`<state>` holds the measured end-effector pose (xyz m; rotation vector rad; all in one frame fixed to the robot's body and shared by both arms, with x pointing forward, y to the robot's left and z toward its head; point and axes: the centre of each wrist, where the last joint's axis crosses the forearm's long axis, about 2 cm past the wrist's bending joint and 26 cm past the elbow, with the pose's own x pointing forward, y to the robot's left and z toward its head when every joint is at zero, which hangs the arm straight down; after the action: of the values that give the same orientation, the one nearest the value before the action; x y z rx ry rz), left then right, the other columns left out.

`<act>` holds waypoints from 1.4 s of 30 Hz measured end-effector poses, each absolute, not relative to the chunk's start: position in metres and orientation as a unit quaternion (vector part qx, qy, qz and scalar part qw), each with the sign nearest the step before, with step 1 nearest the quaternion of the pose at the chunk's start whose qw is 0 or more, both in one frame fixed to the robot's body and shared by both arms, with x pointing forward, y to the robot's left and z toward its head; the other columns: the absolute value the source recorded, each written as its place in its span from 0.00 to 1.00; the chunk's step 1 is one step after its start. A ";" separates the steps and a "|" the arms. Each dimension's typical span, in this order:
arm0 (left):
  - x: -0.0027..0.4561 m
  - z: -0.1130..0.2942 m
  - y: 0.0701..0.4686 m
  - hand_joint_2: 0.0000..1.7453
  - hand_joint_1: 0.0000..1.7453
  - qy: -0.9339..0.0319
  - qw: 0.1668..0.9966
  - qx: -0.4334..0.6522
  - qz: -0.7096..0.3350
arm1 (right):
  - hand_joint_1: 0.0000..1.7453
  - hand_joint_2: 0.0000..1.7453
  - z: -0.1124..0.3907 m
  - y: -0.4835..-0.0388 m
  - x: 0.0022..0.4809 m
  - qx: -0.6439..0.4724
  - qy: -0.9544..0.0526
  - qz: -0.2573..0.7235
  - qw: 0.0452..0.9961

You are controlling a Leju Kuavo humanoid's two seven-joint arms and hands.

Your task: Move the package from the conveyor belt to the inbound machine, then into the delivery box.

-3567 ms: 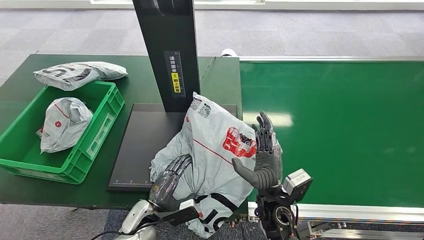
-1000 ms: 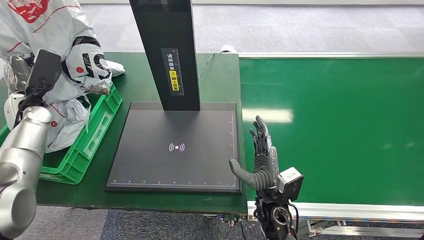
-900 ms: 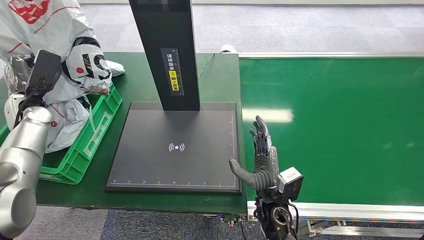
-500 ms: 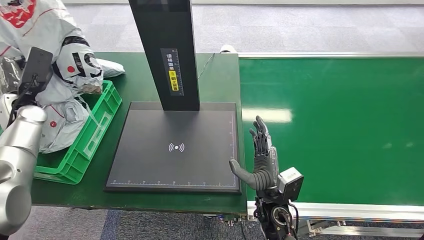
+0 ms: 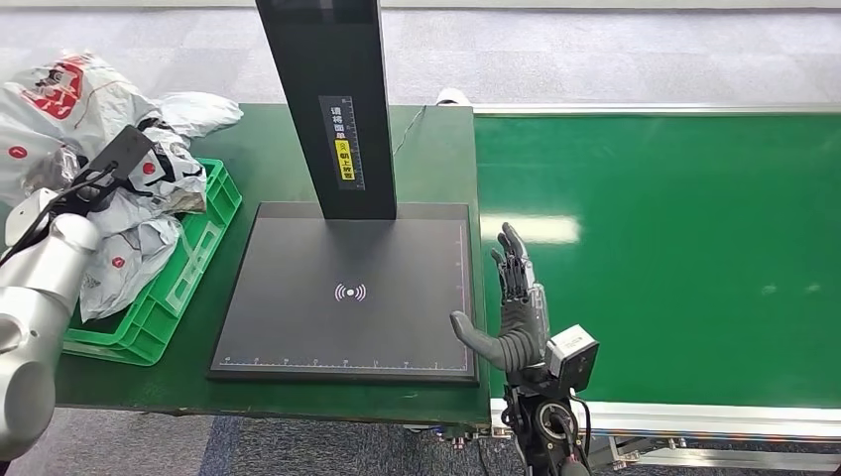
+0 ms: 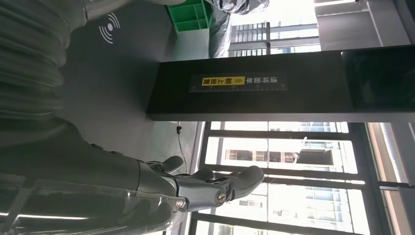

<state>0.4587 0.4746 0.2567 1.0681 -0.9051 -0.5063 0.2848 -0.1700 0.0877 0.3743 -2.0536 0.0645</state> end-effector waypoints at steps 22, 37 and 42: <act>0.456 0.239 0.467 1.00 0.00 -0.447 0.732 0.420 -0.298 | 0.00 1.00 0.087 -0.167 0.287 0.154 -0.848 0.026 0.506; 0.448 0.246 0.478 1.00 0.00 -0.679 0.621 0.370 -0.129 | 0.00 1.00 0.082 -0.170 0.281 0.140 -0.846 0.019 0.514; 0.440 0.238 0.484 1.00 0.00 -0.698 0.611 0.357 -0.108 | 0.00 1.00 0.082 -0.172 0.281 0.135 -0.846 0.016 0.515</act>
<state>0.4396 0.4843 0.2377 0.8230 -1.6115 -0.2488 0.2815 -0.1716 0.0816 0.3239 -2.0341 0.0394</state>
